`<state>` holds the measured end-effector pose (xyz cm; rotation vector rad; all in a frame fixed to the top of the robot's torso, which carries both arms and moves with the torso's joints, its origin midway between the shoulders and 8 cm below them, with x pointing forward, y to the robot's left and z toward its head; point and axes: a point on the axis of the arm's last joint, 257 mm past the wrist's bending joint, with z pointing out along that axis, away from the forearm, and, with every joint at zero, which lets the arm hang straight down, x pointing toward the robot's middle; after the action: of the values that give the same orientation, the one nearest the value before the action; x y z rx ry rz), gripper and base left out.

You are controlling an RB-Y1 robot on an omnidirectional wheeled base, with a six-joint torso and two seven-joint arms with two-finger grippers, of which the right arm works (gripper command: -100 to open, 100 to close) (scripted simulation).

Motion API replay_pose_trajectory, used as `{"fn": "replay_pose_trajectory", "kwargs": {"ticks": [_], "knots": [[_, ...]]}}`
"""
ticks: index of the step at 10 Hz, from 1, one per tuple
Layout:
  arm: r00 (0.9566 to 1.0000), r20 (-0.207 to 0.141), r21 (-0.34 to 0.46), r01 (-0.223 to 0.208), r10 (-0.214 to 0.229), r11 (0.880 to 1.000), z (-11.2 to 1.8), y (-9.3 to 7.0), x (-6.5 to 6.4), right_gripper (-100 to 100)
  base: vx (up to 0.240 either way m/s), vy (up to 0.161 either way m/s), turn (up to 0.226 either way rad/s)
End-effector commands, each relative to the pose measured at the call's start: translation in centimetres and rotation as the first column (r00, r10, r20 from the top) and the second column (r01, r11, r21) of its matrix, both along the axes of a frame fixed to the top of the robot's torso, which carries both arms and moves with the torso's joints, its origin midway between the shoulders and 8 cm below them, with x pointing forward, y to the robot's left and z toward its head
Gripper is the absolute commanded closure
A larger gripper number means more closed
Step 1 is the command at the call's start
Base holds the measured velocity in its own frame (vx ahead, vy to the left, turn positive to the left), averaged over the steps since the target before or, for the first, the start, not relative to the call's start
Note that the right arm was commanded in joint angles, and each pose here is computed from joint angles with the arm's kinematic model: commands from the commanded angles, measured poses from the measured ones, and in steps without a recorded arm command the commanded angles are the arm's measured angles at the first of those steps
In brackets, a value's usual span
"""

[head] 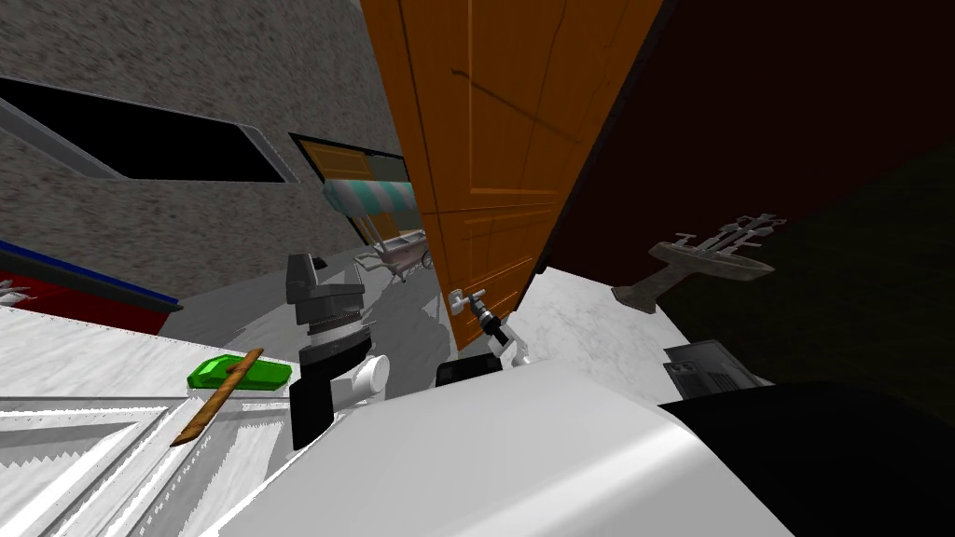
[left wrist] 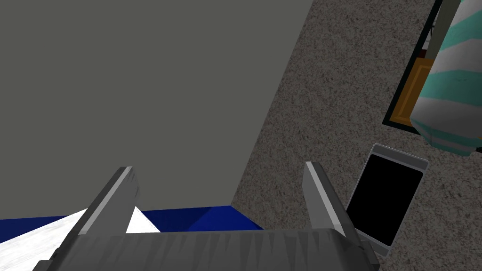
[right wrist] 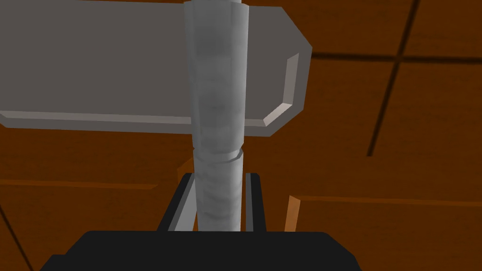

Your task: Push the door open

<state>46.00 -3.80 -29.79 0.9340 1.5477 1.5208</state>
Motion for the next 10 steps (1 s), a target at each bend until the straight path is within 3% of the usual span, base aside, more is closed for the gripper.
{"fn": "replay_pose_trajectory", "kwargs": {"ticks": [1, 6, 10], "knots": [[0.9992, 0.008, -0.003, 0.039, -0.039, 0.999, 0.5, -1.5, 1.1, 100, 0.080, 0.140, -0.073], [0.9956, 0.002, 0.005, 0.094, -0.094, 0.996, 0.5, -3.1, 2.5, 100, 0.087, 0.133, -0.059], [0.9892, -0.008, 0.021, 0.147, -0.146, 0.989, 0.5, -4.3, 3.8, 100, 0.073, 0.155, -0.077]]}}
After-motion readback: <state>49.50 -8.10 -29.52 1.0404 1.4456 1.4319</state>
